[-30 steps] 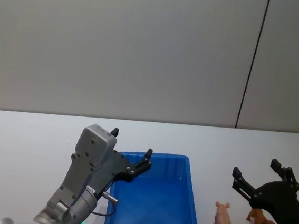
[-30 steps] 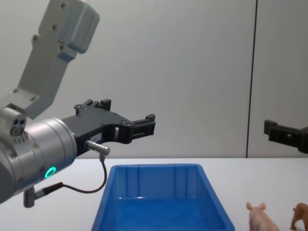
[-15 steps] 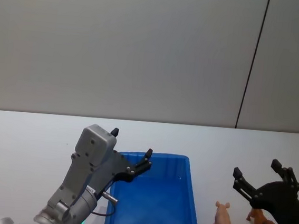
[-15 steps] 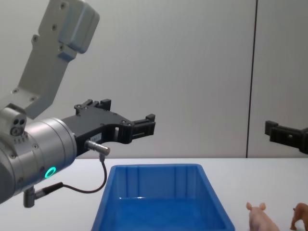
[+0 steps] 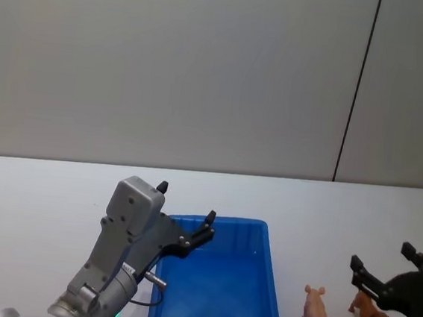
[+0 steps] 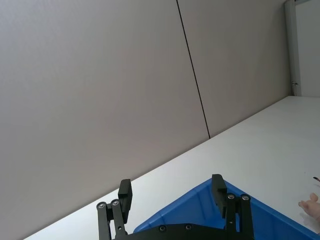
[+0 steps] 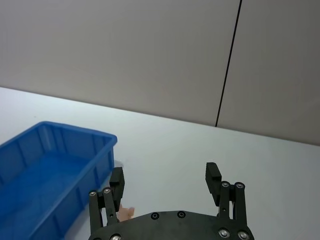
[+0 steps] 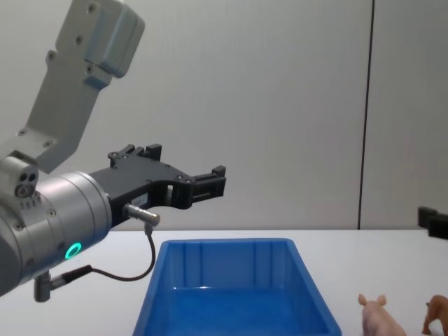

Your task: Pick up the two dolls from the table and place them into the box.

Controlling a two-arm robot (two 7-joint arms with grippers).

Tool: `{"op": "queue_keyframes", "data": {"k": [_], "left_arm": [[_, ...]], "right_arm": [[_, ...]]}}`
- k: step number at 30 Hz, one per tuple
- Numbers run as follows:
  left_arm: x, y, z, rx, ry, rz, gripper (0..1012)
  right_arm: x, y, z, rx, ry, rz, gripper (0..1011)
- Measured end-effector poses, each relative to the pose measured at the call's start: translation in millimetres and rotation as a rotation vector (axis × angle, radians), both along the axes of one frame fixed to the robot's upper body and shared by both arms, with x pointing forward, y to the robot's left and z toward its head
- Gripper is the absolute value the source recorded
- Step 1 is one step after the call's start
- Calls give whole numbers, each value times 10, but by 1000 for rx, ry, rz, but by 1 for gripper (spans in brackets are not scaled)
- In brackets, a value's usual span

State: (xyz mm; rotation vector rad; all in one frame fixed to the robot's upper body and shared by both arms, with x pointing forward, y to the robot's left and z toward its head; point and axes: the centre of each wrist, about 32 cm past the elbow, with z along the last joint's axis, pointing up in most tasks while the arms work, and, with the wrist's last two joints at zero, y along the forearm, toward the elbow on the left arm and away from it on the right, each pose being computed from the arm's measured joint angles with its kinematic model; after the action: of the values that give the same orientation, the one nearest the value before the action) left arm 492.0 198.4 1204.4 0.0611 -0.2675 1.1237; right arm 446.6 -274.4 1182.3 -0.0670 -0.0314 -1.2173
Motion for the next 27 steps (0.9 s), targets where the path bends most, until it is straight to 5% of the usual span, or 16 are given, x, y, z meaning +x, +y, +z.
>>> {"op": "queue_keyframes", "data": {"k": [12,27], "left_arm": [[0,0,0,0,0,0,1001],[0,0,0,0,0,0,1001]], "right_arm": [[-12,-263,-71,-13,89,17,1001],[-5,-387,-183,-26,200,34,1001]]}}
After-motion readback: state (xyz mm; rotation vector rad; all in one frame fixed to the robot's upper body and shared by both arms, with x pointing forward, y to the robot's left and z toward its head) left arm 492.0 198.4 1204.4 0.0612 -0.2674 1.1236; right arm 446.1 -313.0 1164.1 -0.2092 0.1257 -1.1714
